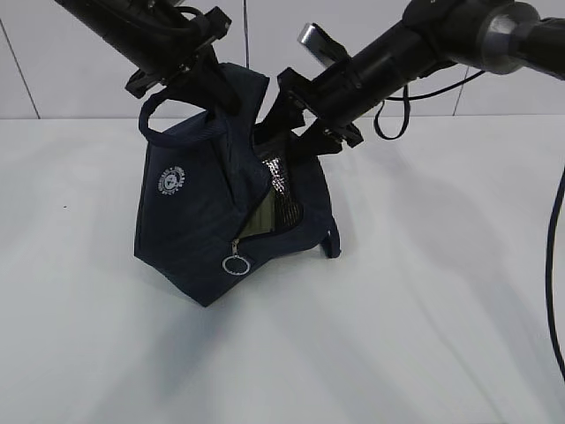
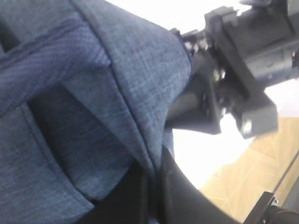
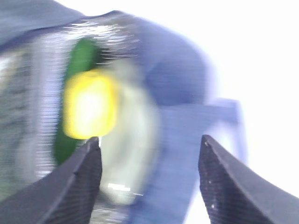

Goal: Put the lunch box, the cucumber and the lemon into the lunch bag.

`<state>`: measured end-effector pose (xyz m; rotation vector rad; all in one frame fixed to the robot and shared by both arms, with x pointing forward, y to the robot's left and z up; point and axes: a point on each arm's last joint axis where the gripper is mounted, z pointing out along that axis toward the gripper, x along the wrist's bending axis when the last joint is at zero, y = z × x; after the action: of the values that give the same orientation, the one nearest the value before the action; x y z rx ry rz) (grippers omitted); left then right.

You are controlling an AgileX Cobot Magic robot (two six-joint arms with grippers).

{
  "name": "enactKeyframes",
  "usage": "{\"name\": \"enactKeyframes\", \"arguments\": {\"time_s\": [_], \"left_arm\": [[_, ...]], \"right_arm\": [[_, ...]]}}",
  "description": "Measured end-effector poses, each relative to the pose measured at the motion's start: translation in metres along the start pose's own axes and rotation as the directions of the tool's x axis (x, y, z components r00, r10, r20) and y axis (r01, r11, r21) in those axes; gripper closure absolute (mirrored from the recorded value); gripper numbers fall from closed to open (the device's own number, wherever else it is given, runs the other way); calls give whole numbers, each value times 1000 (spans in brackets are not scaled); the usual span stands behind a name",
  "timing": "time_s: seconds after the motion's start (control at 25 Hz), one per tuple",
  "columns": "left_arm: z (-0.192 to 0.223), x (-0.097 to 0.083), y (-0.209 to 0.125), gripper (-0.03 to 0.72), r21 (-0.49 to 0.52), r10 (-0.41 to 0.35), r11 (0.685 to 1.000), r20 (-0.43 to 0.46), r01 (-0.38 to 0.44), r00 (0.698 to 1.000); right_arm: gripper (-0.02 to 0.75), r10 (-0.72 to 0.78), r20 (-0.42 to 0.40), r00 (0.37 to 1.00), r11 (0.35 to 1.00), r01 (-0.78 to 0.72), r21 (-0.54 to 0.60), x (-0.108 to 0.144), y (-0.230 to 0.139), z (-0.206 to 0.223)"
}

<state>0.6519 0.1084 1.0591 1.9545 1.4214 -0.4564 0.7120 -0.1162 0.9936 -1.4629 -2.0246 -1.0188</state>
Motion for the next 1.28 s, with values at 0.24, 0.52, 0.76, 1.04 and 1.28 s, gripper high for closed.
{"name": "enactKeyframes", "arguments": {"time_s": [0.24, 0.52, 0.76, 1.04, 1.28], "left_arm": [[0, 0, 0, 697, 0, 0, 1000, 0, 0, 1000], [0, 0, 0, 697, 0, 0, 1000, 0, 0, 1000], [0, 0, 0, 697, 0, 0, 1000, 0, 0, 1000], [0, 0, 0, 697, 0, 0, 1000, 0, 0, 1000], [0, 0, 0, 697, 0, 0, 1000, 0, 0, 1000]], "right_arm": [[250, 25, 76, 997, 999, -22, -30, -29, 3, -25], [250, -2, 185, 983, 1000, 2, 1, -44, 1, -31], [250, 31, 173, 985, 999, -37, 32, -61, -4, -13], [358, 66, 68, 996, 998, -67, 20, -63, -4, 2], [675, 59, 61, 996, 998, -60, 21, -61, -4, 4]]}}
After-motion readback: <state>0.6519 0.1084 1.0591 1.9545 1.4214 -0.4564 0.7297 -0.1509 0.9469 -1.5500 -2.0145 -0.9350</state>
